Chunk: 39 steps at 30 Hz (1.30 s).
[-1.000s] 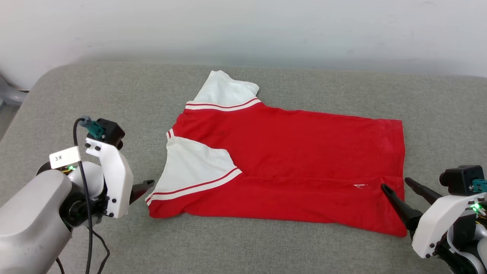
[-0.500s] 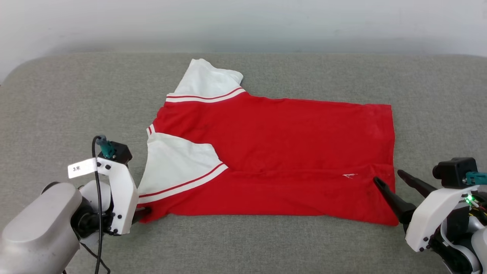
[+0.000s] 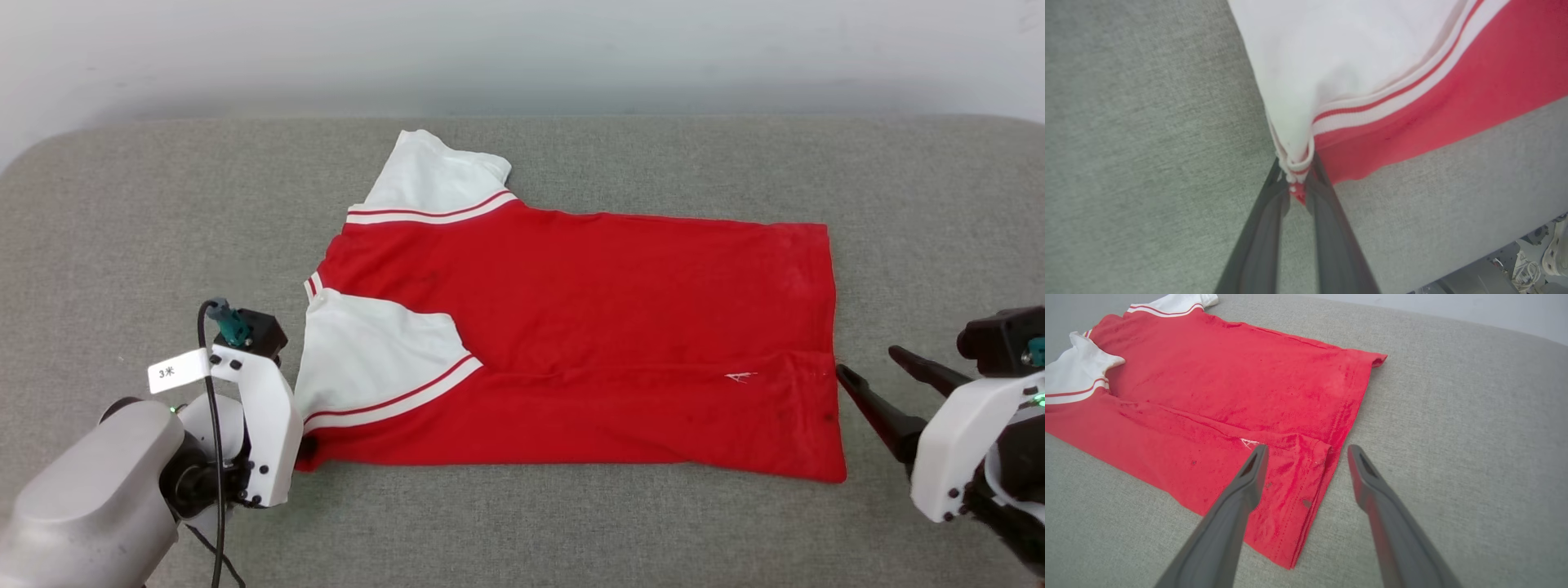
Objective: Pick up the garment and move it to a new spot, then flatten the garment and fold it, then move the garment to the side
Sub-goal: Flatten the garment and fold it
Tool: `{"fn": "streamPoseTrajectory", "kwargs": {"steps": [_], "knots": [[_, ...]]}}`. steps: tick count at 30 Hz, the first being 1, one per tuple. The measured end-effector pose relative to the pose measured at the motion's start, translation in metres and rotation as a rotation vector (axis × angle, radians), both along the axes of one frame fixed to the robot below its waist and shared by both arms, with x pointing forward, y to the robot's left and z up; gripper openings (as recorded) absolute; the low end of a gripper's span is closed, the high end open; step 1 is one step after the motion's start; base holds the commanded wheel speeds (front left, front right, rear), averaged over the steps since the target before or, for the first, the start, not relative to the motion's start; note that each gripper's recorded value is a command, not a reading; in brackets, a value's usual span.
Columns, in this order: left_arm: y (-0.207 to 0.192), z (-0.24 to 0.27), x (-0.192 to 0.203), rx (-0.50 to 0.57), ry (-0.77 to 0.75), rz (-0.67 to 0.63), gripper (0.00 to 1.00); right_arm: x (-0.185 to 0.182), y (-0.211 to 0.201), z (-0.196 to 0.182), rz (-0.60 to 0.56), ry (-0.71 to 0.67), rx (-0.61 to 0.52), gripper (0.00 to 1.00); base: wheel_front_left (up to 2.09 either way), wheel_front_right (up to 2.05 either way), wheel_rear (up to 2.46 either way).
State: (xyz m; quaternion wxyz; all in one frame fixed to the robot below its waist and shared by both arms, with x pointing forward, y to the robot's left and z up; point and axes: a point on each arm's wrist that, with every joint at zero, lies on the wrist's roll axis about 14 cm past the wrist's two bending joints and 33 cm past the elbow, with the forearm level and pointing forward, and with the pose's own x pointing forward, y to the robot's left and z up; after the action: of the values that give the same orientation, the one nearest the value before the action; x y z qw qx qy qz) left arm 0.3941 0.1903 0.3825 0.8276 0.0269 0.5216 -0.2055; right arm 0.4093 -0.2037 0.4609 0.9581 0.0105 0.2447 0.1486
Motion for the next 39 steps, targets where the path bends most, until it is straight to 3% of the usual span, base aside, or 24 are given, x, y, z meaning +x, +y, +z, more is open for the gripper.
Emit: {"fn": "streamPoseTrajectory", "kwargs": {"steps": [12,24,34,35,36,39], "knots": [[-0.004,0.040,0.015,-0.026,-0.177,-0.057,0.00,-0.014,-0.017,-0.001,0.109,0.257,-0.196,1.00,0.00,0.00,0.00],[-0.007,0.039,0.025,-0.030,-0.210,-0.074,0.00,-0.030,0.006,-0.069,0.154,0.514,-0.189,1.00,0.00,0.00,0.00],[-0.005,0.028,0.027,-0.028,-0.197,-0.069,0.00,-0.032,0.015,-0.104,0.165,0.574,-0.182,1.00,0.00,0.00,0.00],[-0.004,0.028,0.027,-0.027,-0.196,-0.067,0.00,-0.031,0.016,-0.104,0.168,0.567,-0.180,0.38,0.00,0.00,0.00],[-0.005,0.028,0.028,-0.030,-0.199,-0.065,0.00,-0.029,0.016,-0.103,0.168,0.549,-0.178,0.00,0.00,0.00,0.00],[-0.005,0.030,0.028,-0.033,-0.208,-0.061,0.00,-0.024,0.019,-0.096,0.167,0.500,-0.160,0.00,0.00,0.00,0.00]]}}
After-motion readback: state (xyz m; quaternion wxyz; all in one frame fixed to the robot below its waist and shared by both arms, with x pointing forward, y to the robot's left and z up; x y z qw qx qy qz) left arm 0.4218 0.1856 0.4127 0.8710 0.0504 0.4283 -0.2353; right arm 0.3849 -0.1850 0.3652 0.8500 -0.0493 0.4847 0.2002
